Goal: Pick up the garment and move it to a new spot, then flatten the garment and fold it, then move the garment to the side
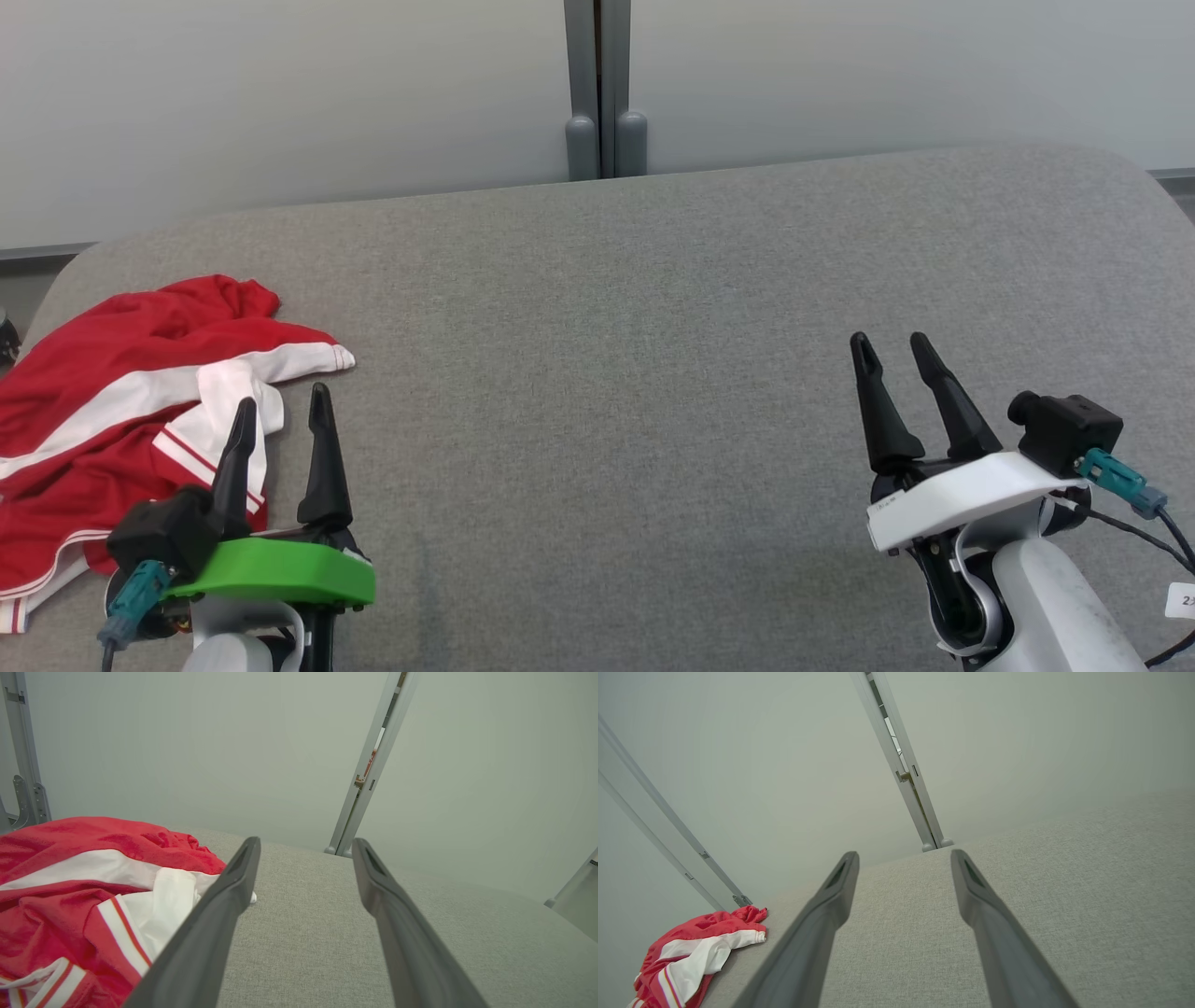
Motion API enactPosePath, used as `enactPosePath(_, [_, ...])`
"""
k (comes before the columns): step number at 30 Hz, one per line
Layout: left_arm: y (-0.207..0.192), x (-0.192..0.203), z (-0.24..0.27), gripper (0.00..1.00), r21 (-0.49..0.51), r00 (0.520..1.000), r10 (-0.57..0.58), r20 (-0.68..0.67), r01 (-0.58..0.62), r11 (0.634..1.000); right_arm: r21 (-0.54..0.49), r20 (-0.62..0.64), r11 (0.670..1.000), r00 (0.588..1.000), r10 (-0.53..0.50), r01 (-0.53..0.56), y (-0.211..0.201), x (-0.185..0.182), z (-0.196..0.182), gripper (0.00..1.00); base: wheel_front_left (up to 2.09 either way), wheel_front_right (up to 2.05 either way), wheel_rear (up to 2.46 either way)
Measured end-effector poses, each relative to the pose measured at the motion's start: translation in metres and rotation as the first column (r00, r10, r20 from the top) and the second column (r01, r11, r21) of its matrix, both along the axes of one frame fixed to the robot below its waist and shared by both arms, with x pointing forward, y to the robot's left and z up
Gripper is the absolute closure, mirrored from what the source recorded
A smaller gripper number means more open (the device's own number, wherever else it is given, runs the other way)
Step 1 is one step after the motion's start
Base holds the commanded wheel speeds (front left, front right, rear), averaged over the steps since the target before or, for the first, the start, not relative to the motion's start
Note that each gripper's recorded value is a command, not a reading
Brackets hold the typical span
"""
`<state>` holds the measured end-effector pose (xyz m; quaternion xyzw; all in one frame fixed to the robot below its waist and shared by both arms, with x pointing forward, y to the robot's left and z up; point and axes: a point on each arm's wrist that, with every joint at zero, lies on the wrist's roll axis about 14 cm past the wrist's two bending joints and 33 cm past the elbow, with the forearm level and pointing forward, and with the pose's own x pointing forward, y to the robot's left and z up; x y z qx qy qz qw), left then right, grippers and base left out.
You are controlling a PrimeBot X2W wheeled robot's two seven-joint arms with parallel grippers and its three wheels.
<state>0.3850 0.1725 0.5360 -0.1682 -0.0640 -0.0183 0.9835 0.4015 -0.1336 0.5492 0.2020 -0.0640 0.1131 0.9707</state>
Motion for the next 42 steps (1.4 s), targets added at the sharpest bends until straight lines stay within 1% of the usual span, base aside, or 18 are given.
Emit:
enactPosePath(13, [-0.005,-0.001,0.006,0.00,0.103,0.999,-0.011,0.035,0.007,0.995,-0.098,0.030,0.995,1.000,-0.002,0.005,0.002,0.001,0.000,0.00,0.00,0.00,0.00])
enactPosePath(25, [-0.008,-0.001,0.008,0.00,0.192,0.998,-0.022,0.058,0.010,0.981,-0.171,0.061,0.985,0.998,0.006,0.005,0.006,0.002,0.002,0.00,0.00,0.00,0.00])
enactPosePath(36, [-0.010,-0.003,0.013,0.00,0.248,0.996,-0.026,0.084,0.005,0.969,-0.227,0.088,0.974,0.996,0.023,-0.002,0.012,0.001,0.004,0.00,0.00,0.00,0.00])
enactPosePath(42, [-0.011,-0.004,0.015,0.00,0.258,0.995,-0.029,0.092,0.004,0.966,-0.234,0.092,0.972,0.995,0.027,-0.005,0.013,0.001,0.004,0.00,0.00,0.00,0.00])
